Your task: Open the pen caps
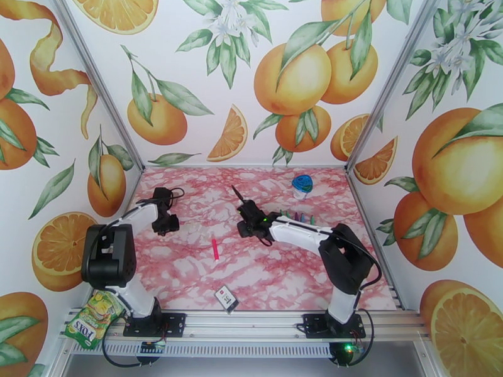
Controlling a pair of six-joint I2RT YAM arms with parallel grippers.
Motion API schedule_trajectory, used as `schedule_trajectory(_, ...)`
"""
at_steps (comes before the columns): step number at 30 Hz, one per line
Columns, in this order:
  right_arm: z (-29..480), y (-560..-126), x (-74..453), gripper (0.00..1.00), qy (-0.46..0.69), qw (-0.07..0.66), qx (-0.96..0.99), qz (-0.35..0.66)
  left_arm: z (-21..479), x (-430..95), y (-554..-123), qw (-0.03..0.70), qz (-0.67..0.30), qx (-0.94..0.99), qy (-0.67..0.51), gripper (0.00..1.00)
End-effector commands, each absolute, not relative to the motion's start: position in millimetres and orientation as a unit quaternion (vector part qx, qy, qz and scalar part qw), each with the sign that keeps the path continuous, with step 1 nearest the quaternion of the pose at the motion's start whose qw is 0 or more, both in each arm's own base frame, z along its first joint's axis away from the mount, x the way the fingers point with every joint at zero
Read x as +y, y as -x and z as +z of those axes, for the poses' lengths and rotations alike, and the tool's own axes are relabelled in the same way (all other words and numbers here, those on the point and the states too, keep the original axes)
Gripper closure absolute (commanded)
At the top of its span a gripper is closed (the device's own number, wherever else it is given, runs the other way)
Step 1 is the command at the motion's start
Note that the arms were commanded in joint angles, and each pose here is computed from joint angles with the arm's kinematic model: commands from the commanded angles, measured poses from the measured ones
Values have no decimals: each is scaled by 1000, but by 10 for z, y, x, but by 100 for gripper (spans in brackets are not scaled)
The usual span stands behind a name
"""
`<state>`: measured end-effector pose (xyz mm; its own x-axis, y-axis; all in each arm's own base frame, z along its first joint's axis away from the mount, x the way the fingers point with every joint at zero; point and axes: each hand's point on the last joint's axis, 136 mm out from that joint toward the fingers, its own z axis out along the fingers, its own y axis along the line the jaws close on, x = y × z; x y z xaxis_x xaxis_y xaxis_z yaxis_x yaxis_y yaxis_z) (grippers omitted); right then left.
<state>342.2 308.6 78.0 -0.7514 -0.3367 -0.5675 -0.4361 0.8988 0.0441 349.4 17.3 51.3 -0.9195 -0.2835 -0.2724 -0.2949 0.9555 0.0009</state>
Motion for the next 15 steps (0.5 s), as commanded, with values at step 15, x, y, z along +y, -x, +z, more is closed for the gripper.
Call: schedule_trajectory(15,627,-2916,4057,46,279,226,917,176,1704,-427,-3899,328,-168,927,66,30)
